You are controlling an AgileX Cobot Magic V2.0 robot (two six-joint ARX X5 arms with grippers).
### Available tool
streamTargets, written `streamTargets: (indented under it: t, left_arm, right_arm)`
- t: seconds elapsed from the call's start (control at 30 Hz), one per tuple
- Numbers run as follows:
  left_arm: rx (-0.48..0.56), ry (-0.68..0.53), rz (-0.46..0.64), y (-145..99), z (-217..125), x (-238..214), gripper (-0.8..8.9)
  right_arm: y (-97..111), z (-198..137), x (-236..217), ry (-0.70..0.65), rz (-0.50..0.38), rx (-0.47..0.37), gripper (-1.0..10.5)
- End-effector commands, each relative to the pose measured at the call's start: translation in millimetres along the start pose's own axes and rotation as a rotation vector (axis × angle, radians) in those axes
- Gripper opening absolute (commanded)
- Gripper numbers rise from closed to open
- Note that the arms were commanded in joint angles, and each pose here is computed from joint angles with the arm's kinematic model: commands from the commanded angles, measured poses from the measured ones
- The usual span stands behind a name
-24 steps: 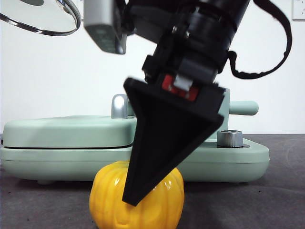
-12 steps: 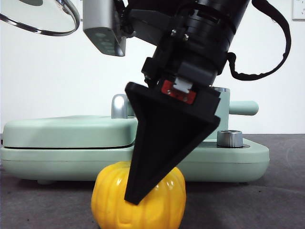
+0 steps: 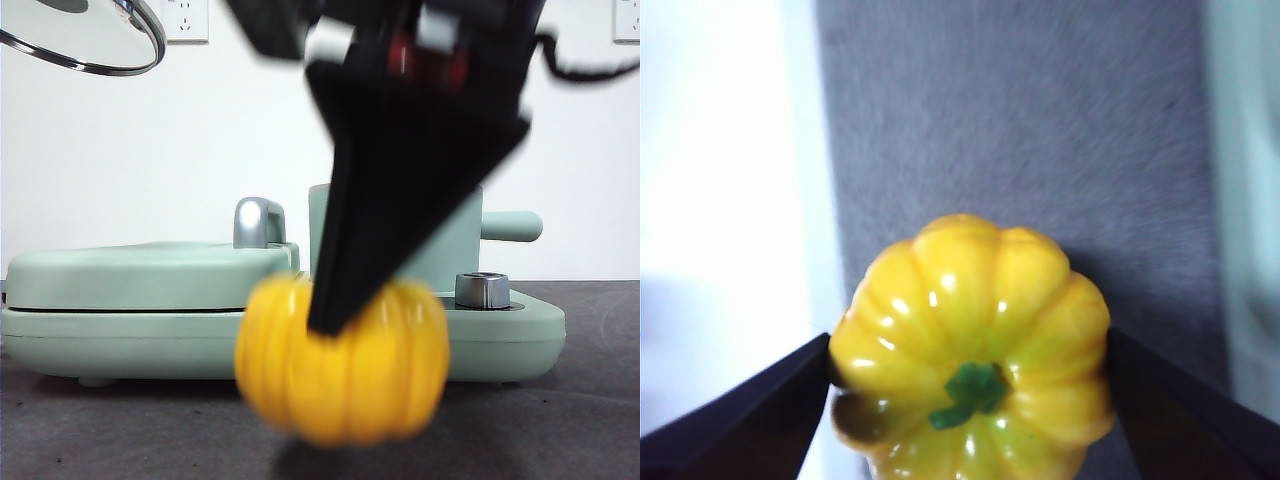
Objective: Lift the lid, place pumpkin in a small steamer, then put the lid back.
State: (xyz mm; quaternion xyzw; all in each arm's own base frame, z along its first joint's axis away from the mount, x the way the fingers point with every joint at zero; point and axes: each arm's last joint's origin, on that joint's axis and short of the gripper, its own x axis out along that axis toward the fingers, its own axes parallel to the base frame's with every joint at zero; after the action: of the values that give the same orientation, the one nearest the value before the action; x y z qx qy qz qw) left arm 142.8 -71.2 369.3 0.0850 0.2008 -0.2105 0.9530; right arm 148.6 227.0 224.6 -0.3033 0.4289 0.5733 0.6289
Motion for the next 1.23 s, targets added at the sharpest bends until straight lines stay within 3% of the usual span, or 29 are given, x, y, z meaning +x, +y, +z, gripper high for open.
streamTargets:
  t: [0.03,0.43,0.63,0.87,1.23]
  left_arm:
    - [-0.001,-0.047,0.003,0.1,6.9,-2.7,0.1]
    - [-0.001,-0.047,0.003,0.1,7.0,-2.1,0.1]
    - [-0.001,-0.042,0.002,0.0,6.9,-0.4,0.1]
    - [0.0,-0.034,0.002,-0.2,6.9,2.2,0.1]
    - [0.001,-0.025,0.001,-0.3,6.8,5.2,0.1]
  right_arm:
    - [3.6,2.7,-19.0,-0.054,-0.033,0.104,3.7]
    - [-4.7,-1.0,-121.0,-0.186,-0.317,0.413,3.7]
    - [-22.1,10.6,-161.4,-0.283,-0.431,0.461,3.7]
    - [-60.8,30.2,-179.0,-0.318,-0.498,0.507,3.7]
    - [-131.4,57.6,-151.4,-0.284,-0.527,0.545,3.7]
